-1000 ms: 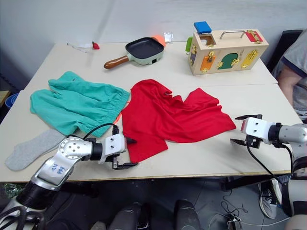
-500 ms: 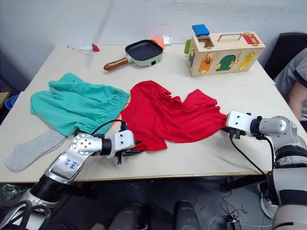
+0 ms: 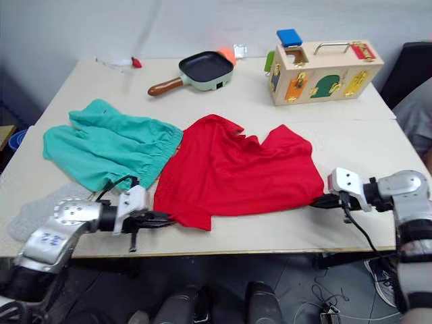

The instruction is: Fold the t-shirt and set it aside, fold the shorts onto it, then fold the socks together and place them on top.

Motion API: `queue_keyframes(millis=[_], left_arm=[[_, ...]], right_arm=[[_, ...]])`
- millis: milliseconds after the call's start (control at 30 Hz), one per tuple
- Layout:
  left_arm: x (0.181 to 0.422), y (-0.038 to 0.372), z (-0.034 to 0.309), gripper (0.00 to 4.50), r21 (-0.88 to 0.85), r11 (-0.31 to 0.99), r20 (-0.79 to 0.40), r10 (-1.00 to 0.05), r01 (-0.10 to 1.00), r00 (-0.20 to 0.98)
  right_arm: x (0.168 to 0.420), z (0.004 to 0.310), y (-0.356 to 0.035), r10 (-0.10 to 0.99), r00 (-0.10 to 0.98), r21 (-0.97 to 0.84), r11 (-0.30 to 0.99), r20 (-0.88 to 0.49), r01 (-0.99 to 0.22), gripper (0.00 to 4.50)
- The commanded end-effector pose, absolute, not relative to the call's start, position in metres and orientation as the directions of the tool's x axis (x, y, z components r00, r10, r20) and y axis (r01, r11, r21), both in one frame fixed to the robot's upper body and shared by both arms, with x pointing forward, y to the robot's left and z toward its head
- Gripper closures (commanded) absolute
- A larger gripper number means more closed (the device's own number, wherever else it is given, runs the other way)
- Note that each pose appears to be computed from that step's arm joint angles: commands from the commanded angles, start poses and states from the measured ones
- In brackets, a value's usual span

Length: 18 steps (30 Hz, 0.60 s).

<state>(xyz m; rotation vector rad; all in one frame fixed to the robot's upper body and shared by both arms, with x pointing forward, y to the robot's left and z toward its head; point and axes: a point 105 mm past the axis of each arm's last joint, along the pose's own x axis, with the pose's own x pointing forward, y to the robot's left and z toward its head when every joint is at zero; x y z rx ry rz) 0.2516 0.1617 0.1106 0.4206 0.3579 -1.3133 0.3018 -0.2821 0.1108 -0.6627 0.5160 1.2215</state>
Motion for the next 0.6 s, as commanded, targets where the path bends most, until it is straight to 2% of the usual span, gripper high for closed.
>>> queue_keyframes(millis=[33, 100, 200, 367, 467, 533, 600], left_arm=[[0.216, 0.165, 0.126, 4.5, 0.004, 0.068, -0.471, -0.88, 0.998, 0.062], [0.2, 0.17, 0.126, 4.5, -0.071, 0.039, -0.486, -0.874, 0.997, 0.0], [0.194, 0.173, 0.128, 4.5, -0.104, 0.035, -0.507, -0.862, 0.994, -0.023], [0.218, 0.173, 0.133, 4.5, -0.041, 0.061, -0.524, -0.851, 0.997, 0.03], [0.274, 0.168, 0.155, 4.5, 0.153, 0.17, -0.49, -0.842, 0.973, 0.225], [0.326, 0.162, 0.19, 4.5, 0.327, 0.294, -0.378, -0.831, 0.898, 0.409], [0.376, 0.16, 0.24, 4.5, 0.477, 0.451, -0.211, -0.774, 0.754, 0.597]], right_arm=[[0.266, 0.12, -0.276, 0.712, 0.106, -0.011, 0.136, -0.694, -0.991, 4.44], [0.248, 0.122, -0.275, 0.709, 0.049, 0.072, 0.14, -0.704, -0.987, 4.44], [0.226, 0.123, -0.279, 0.677, -0.026, 0.175, 0.153, -0.736, -0.973, 4.44], [0.227, 0.132, -0.289, 0.671, 0.012, 0.203, 0.241, -0.742, -0.949, 4.44], [0.264, 0.158, -0.292, 0.693, 0.188, 0.041, 0.3, -0.696, -0.953, 4.44], [0.303, 0.195, -0.29, 0.716, 0.376, -0.153, 0.357, -0.589, -0.921, 4.44], [0.34, 0.25, -0.283, 0.722, 0.568, -0.399, 0.422, -0.395, -0.814, 4.44]])
